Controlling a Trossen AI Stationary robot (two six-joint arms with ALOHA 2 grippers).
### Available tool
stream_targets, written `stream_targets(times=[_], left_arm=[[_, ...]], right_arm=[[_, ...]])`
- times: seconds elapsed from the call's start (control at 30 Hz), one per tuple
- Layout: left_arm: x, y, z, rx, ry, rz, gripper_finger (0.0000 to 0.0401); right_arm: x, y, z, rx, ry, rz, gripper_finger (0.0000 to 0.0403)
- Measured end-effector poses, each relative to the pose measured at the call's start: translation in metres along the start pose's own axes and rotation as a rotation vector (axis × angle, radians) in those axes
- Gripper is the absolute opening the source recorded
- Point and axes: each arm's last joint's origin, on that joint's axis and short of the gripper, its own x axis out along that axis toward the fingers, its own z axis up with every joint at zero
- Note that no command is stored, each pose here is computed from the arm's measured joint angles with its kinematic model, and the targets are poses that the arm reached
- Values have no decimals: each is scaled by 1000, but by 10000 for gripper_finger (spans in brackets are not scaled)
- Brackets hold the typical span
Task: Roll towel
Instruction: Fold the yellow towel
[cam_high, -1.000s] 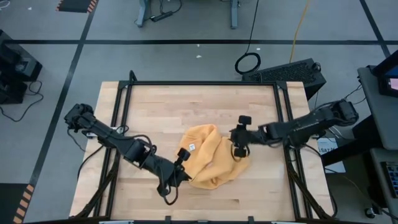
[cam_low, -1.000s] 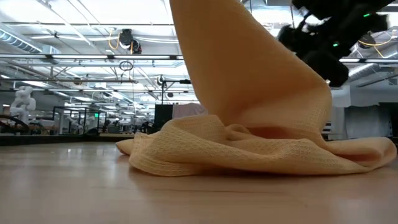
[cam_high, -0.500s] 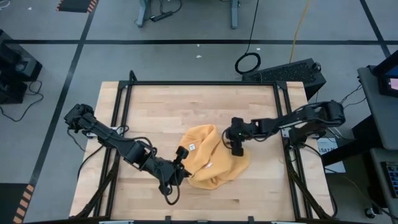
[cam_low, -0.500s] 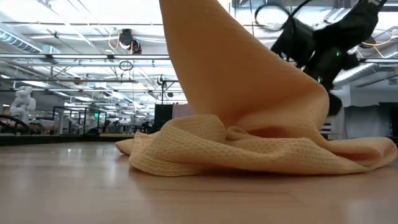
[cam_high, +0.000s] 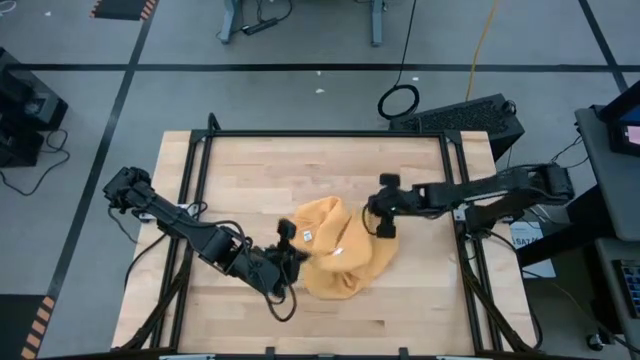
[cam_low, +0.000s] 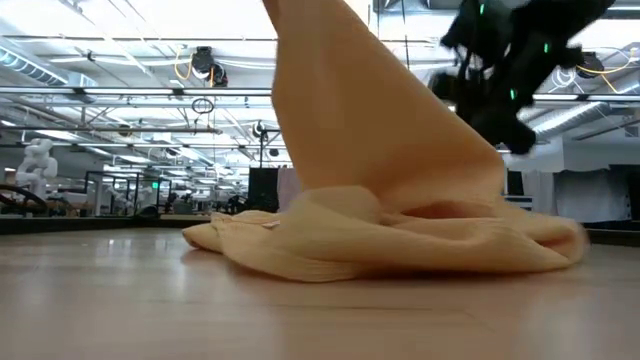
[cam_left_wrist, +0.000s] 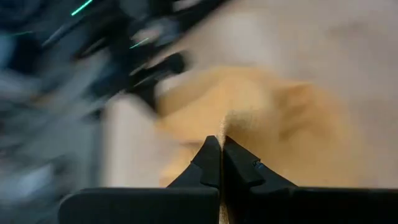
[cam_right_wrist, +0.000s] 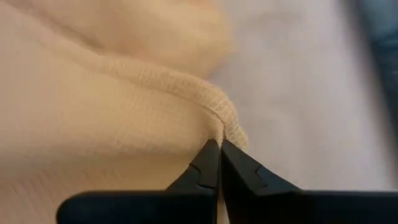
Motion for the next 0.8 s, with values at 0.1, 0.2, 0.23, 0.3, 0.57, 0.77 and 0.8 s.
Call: stream_targets(times=[0.1, 0.2, 0.23, 0.3, 0.57, 0.77, 0.8], left_arm=[[1, 14, -2, 28, 86, 326, 0], [2, 35, 2, 38, 174, 583, 0], [2, 43, 3, 34, 193, 625, 0], [0, 59, 4, 8, 205, 661, 0], [-20, 99, 1, -178, 110, 621, 0], [-35, 84, 6, -245, -101, 196, 0], [-36, 79, 8, -251, -134, 108, 0]], right_arm=[[-39, -16, 18, -14, -87, -173, 1], [-81, -33, 35, 1, -202, -368, 1], [-97, -38, 41, 21, -250, -433, 1], [-129, -48, 50, 65, -339, -534, 1], [-203, -55, 55, 186, -574, -472, 0], [-203, -35, 47, 192, -552, -293, 0], [-201, -31, 46, 188, -539, -258, 0]])
